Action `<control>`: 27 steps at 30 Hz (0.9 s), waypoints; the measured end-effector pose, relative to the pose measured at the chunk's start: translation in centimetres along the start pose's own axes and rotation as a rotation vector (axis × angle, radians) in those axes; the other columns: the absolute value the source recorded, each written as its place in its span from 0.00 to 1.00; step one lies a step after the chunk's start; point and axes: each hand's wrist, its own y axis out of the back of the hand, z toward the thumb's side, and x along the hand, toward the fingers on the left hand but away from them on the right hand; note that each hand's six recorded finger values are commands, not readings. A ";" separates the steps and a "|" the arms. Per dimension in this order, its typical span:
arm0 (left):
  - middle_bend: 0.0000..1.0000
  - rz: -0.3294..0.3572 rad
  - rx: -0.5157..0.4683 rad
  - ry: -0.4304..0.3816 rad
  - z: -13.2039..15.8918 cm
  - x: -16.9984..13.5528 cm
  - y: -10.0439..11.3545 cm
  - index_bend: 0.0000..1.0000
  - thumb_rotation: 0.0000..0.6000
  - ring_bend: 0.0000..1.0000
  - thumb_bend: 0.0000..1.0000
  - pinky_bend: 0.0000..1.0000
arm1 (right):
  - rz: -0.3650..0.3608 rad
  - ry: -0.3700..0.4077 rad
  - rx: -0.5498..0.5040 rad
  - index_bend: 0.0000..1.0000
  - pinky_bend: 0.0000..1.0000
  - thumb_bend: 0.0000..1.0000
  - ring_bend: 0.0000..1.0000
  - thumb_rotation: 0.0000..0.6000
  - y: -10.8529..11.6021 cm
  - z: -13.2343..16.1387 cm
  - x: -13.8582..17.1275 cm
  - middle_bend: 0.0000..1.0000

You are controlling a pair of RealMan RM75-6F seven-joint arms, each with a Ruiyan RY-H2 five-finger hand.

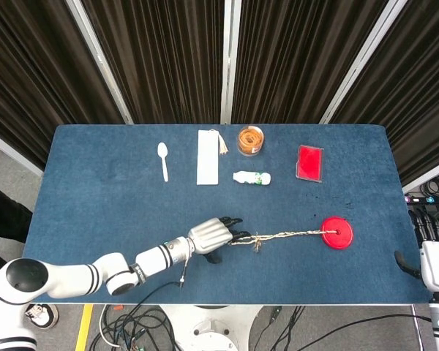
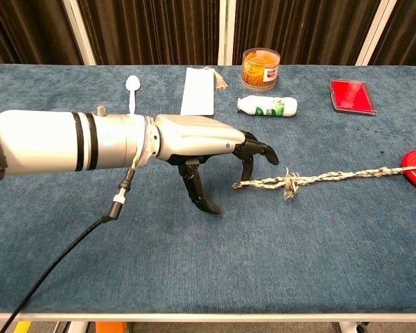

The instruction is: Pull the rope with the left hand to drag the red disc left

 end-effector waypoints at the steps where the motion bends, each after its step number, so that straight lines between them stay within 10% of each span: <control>1: 0.33 -0.002 0.000 -0.003 0.1 0.0 -0.1 0.12 1.00 0.00 0.21 0.14 | 0.001 -0.001 0.000 0.00 0.00 0.22 0.00 1.00 0.0 0.0 0.0 0.05; 11: 0.48 -0.024 -0.026 0.002 0.0 0.0 -0.6 0.16 1.00 0.03 0.30 0.14 | 0.004 -0.007 -0.001 0.00 0.00 0.22 0.00 1.00 -0.2 -0.2 0.0 0.05; 18: 0.67 -0.042 -0.031 0.013 -0.2 -0.4 -0.9 0.23 1.00 0.25 0.31 0.17 | 0.006 -0.008 -0.002 0.00 0.00 0.22 0.00 1.00 -0.2 -0.3 -0.1 0.05; 27: 0.85 0.003 0.045 0.059 -1.9 -1.9 0.1 0.66 1.00 0.61 0.34 0.54 | 0.005 -0.007 -0.004 0.00 0.00 0.23 0.00 1.00 -0.2 -0.2 -0.1 0.05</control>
